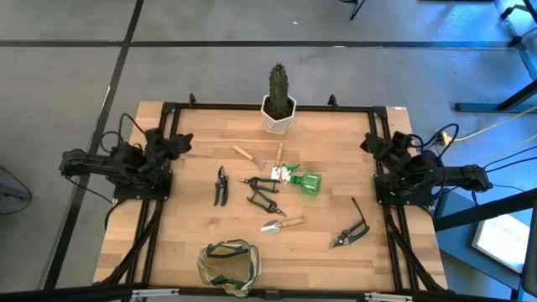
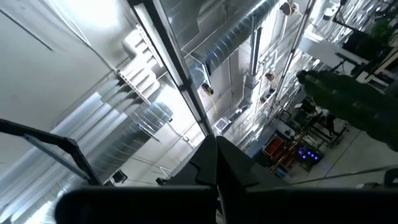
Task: Pick & Place Garden tools in Gardening bag
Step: Put the shear scissors into the gardening bag
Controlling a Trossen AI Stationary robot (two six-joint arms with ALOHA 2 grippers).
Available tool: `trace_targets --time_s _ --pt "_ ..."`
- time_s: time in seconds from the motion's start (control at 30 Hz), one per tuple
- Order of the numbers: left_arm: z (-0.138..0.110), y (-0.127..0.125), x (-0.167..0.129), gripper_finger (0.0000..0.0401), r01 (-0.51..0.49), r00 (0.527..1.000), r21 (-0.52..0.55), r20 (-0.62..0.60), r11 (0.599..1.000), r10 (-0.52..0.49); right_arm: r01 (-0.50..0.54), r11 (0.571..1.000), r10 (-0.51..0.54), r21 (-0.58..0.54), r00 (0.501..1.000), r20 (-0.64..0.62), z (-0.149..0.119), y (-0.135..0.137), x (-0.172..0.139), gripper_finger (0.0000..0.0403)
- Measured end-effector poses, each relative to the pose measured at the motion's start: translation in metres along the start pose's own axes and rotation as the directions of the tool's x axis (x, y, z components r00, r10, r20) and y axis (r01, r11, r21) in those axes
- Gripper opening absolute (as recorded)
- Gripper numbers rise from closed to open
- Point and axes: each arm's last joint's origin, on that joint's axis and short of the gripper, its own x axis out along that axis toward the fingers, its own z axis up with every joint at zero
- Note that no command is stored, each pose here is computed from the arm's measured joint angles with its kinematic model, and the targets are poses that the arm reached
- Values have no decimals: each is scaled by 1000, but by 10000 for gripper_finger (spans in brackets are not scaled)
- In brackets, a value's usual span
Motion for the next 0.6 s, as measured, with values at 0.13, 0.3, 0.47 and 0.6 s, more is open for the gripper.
trace_targets --time_s 0.13,0.3,0.47,0.6 --pt "13 -26 17 4 43 999 74 3 996 -43 -20 1000 20 20 1000 13 3 4 2 1" --pt "19 -56 47 4 70 997 255 -44 965 -60 -83 996 84 23 996 -33 11 23 18 1" --pt "12 -65 69 4 62 987 333 -158 941 -9 -109 994 107 -19 990 -89 15 43 44 1" --pt "5 -65 75 4 48 966 278 -256 960 26 -100 994 89 -44 975 -205 9 55 71 15"
